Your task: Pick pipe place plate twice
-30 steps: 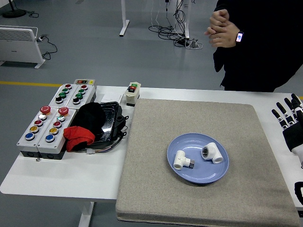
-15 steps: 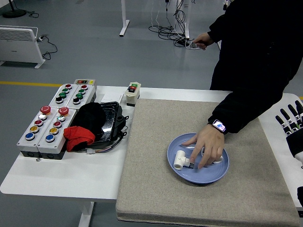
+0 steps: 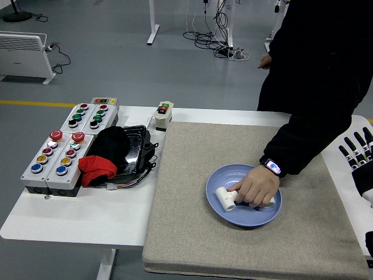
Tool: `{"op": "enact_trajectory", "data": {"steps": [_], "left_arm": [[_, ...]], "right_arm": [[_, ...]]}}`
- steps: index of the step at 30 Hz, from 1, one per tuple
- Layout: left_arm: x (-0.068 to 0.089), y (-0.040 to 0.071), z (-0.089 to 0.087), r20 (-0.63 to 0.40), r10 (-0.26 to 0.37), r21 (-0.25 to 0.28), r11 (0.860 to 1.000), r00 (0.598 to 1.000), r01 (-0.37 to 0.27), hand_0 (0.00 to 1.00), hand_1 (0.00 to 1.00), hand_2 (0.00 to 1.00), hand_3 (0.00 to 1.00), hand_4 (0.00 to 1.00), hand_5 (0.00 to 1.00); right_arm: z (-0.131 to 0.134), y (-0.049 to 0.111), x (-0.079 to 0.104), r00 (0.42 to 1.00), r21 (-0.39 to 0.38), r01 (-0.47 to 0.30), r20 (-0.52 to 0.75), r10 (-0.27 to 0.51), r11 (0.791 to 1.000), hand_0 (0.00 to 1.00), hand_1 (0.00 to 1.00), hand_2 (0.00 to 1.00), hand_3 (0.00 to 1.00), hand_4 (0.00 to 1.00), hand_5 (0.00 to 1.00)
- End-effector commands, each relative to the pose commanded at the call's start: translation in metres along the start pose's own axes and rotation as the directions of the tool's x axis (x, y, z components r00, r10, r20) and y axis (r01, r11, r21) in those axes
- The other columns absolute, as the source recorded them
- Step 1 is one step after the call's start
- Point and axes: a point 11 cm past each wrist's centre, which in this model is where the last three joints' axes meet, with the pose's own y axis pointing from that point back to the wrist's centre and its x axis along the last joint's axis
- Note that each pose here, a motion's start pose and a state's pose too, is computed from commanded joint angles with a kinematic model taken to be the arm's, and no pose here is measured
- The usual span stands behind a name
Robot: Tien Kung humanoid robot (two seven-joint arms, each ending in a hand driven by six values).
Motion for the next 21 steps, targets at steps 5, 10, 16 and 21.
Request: {"op": "enact_trajectory", "data": {"steps": [5, 10, 16, 21], "left_arm": [[0.0001, 0.0000, 0.0001, 0.001, -0.001, 0.000, 1.000, 1.000, 0.001, 0.624, 0.589, 0.533, 0.591, 0.273, 0.998], [0.0000, 0.0001, 0.0006, 0.002, -0.002, 0.000, 1.000, 1.000, 0.002, 0.624, 0.589, 0.533, 0.591, 0.273, 0.998], [0.0000, 0.0001, 0.0014, 0.003, -0.003, -0.001, 1.000, 1.000, 0.003, 0.624, 0.589, 0.532, 0.591, 0.273, 0.998], [0.0000, 0.0002, 0.0029, 0.004, -0.003, -0.005, 1.000, 1.000, 0.003, 0.624, 0.589, 0.533, 0.591, 0.272, 0.998]], "right_arm": [[-0.0030, -0.0002, 0.0010, 1.000, 0.009, -0.007, 0.007, 0.007, 1.000, 0.877, 0.827, 0.905, 0.892, 0.562, 0.604], [-0.0050, -0.0003, 0.0031, 1.000, 0.016, -0.019, 0.013, 0.019, 1.000, 0.877, 0.827, 0.905, 0.892, 0.562, 0.604], [-0.0068, -0.0003, 0.0040, 1.000, 0.022, -0.023, 0.017, 0.023, 0.999, 0.876, 0.826, 0.905, 0.891, 0.561, 0.603], [-0.0090, -0.0005, 0.0046, 0.999, 0.030, -0.026, 0.021, 0.025, 0.999, 0.875, 0.825, 0.905, 0.890, 0.559, 0.602]]}}
